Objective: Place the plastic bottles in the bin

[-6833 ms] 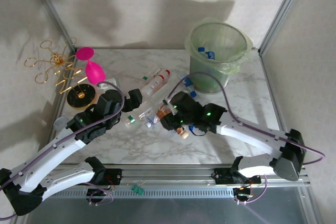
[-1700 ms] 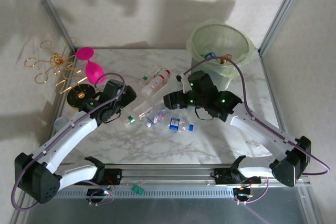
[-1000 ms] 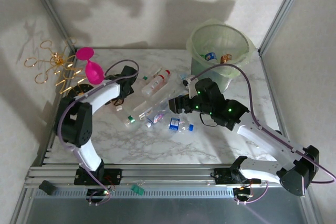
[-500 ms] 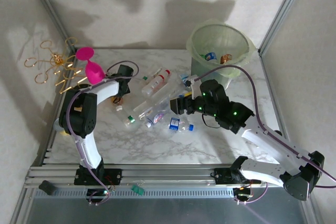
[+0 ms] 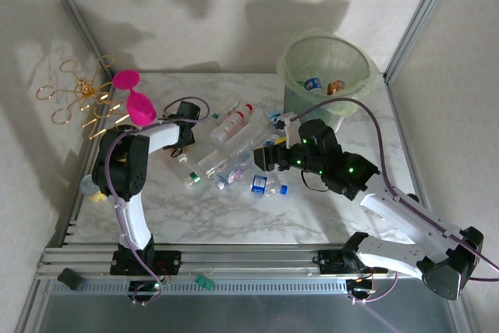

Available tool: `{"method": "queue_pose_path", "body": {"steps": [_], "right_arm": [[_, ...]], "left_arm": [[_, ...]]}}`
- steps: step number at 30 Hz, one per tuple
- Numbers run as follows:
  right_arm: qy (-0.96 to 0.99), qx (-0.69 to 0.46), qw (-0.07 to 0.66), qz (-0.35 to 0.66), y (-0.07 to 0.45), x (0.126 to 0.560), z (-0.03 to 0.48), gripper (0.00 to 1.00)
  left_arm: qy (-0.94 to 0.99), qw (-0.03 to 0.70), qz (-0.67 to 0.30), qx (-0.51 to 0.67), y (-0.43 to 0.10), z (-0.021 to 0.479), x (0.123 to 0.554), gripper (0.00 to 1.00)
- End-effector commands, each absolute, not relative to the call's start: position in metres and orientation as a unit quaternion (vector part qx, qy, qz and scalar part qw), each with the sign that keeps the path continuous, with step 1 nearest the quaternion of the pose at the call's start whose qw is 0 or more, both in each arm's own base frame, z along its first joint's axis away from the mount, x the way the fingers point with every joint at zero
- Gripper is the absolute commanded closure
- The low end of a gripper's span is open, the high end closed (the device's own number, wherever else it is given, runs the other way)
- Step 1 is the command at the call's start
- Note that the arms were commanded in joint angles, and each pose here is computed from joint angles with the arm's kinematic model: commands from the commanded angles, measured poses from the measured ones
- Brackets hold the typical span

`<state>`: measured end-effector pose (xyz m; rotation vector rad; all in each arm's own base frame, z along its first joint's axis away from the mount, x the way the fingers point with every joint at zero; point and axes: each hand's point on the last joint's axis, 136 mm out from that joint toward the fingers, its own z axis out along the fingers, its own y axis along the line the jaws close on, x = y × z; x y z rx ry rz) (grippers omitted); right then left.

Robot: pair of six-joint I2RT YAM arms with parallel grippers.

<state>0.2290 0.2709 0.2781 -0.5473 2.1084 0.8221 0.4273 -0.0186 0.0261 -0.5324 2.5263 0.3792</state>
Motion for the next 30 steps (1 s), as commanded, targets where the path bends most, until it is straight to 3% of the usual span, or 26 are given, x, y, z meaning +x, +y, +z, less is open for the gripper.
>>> {"method": "queue_pose_path", "body": {"steps": [1, 5, 13, 21, 30], "right_arm": [[0.823, -0.223, 0.406, 0.329, 0.275, 0.230, 0.293, 0.18], [0.821, -0.219, 0.413, 0.327, 0.273, 0.231, 0.300, 0.18], [0.818, -0.210, 0.426, 0.324, 0.271, 0.235, 0.316, 0.19], [0.816, -0.194, 0.446, 0.312, 0.265, 0.242, 0.332, 0.19], [0.774, -0.184, 0.471, 0.381, 0.258, 0.227, 0.385, 0.17]], "left_arm": [[0.933, 0.268, 0.137, -0.199, -0.019, 0.041, 0.424, 0.52], [0.930, 0.291, 0.107, -0.196, -0.034, 0.070, 0.427, 0.58], [0.914, 0.381, 0.035, -0.137, -0.099, 0.173, 0.421, 0.57], [0.884, 0.435, -0.171, -0.025, -0.192, 0.256, 0.373, 0.55], [0.762, 0.466, -0.445, 0.060, -0.234, 0.356, 0.292, 0.53]]}}
